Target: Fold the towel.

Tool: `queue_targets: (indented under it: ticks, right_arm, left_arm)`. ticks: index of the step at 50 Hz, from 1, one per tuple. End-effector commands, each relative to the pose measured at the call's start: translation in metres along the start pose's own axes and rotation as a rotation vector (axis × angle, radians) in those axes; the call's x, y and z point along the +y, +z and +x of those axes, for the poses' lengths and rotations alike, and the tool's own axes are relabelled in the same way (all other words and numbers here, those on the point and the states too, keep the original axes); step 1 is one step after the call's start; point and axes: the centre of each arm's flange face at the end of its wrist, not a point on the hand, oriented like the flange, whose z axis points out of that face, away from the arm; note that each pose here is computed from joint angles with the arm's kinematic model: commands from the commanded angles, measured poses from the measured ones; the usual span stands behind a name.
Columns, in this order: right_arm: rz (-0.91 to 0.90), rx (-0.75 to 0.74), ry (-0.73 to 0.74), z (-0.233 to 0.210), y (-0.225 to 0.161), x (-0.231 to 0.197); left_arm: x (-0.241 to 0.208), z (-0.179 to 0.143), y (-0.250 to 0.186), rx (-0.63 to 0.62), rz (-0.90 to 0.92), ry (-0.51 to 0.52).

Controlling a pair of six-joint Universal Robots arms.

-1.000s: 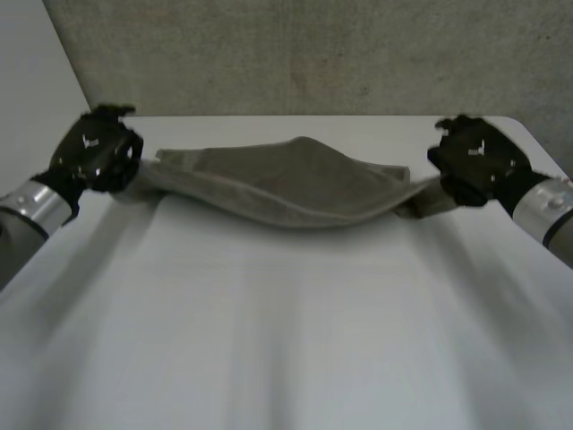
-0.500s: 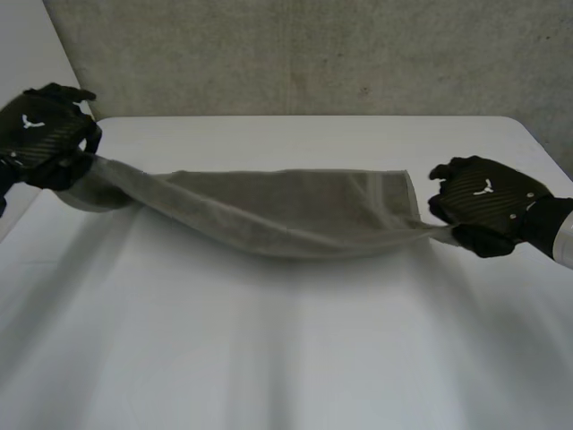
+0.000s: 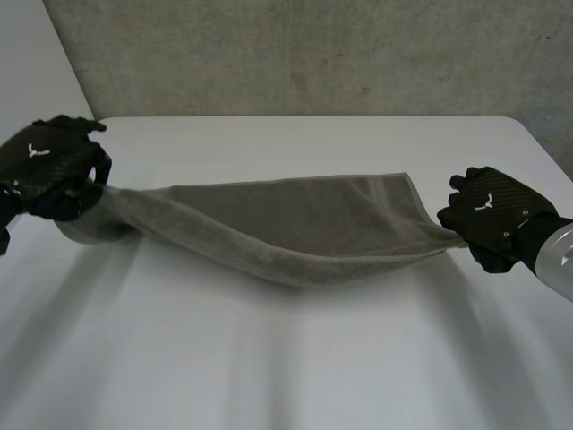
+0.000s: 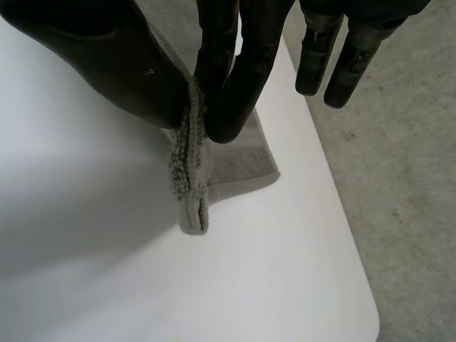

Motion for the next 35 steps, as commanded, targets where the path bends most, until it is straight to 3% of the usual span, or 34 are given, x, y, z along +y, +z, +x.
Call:
queue_targets:
  ticks: [1,13,28,35]
  right_arm:
    - [-0.051,0.004,-0.003,0.013,0.001,0.020]
    - [-0.038,-0.043,0.039,0.015,-0.009,0.024]
    - [-0.017,-0.063,0.057,0.033,-0.020,0.034]
    - [0.053,-0.012,0.006,0.053,0.008,0.031]
  left_arm:
    - [0.016,0.017,-0.006,0.043,-0.053,-0.018]
    - [0.013,0.044,-0.021,0.118,-0.133,-0.101]
    - [-0.006,0.067,-0.047,0.128,-0.123,0.000]
    - [-0.013,0.051,-0.037,0.100,-0.091,0.036]
